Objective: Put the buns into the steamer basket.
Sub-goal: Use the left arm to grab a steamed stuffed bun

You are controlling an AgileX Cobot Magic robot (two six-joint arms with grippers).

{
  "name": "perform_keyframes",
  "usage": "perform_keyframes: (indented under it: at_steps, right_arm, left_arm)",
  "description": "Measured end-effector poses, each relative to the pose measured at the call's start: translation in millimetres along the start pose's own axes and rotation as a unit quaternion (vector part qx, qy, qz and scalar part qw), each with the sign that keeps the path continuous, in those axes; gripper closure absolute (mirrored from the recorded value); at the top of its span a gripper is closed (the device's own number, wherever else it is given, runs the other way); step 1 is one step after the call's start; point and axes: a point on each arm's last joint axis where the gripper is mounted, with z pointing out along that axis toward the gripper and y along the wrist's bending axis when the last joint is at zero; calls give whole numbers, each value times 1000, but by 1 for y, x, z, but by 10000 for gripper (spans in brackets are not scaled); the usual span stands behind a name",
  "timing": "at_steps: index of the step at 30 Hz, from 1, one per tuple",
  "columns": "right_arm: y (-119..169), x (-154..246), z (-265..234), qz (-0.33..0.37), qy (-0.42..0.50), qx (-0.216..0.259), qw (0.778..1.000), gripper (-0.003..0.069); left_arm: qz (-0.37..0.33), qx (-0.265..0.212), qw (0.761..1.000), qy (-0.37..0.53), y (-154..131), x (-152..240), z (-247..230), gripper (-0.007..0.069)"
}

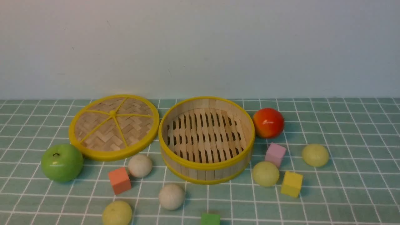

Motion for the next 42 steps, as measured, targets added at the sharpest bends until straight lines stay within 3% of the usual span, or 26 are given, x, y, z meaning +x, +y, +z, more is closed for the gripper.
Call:
perform_keyframes:
  at_steps: [42]
  right_arm:
    - [-1,0,0,-19,1,8,1000,421]
  left_arm:
    - [3,8,1000,-28,-1,-5,0,387]
